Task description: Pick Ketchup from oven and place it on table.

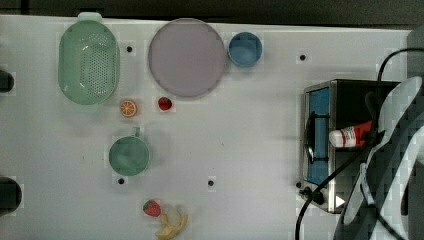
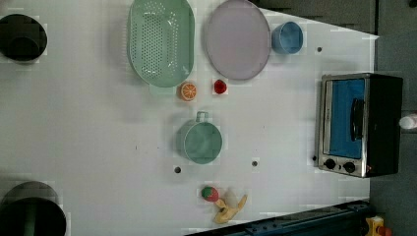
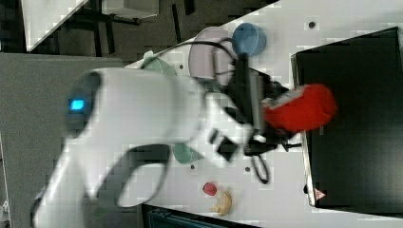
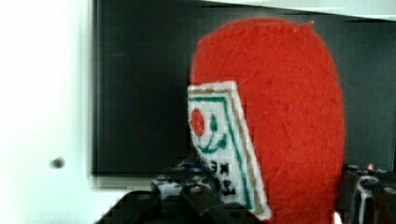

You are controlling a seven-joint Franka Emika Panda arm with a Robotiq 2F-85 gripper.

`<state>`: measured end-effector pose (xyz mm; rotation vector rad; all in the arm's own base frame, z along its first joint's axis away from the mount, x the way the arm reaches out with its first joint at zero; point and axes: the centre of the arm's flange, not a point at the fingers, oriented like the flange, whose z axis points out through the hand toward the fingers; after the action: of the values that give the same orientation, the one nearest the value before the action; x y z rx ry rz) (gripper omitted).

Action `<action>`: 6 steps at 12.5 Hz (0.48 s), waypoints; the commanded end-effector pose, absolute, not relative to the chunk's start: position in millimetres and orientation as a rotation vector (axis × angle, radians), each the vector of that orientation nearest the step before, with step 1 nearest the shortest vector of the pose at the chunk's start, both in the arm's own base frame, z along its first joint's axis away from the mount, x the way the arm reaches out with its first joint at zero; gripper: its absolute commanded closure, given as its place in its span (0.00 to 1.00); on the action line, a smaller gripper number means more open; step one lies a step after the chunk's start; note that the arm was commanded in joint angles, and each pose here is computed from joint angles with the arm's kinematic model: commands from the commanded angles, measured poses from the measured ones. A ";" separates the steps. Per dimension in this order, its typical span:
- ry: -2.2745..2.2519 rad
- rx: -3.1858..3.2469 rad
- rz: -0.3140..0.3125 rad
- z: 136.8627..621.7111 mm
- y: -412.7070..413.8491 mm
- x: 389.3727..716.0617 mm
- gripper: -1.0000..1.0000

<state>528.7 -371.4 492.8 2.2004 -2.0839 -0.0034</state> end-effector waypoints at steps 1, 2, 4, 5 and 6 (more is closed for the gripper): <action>-1.958 2.415 0.126 572.3 -282.0 558.8 0.36; -1.913 2.464 0.065 575.2 -256.6 561.9 0.36; -1.806 2.555 -0.040 576.9 -204.7 569.2 0.36; -1.741 2.602 -0.079 576.5 -176.1 574.4 0.36; -1.673 2.645 -0.112 574.2 -147.5 580.3 0.36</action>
<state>556.9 -199.3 592.1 2.5958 -1.7824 -0.0461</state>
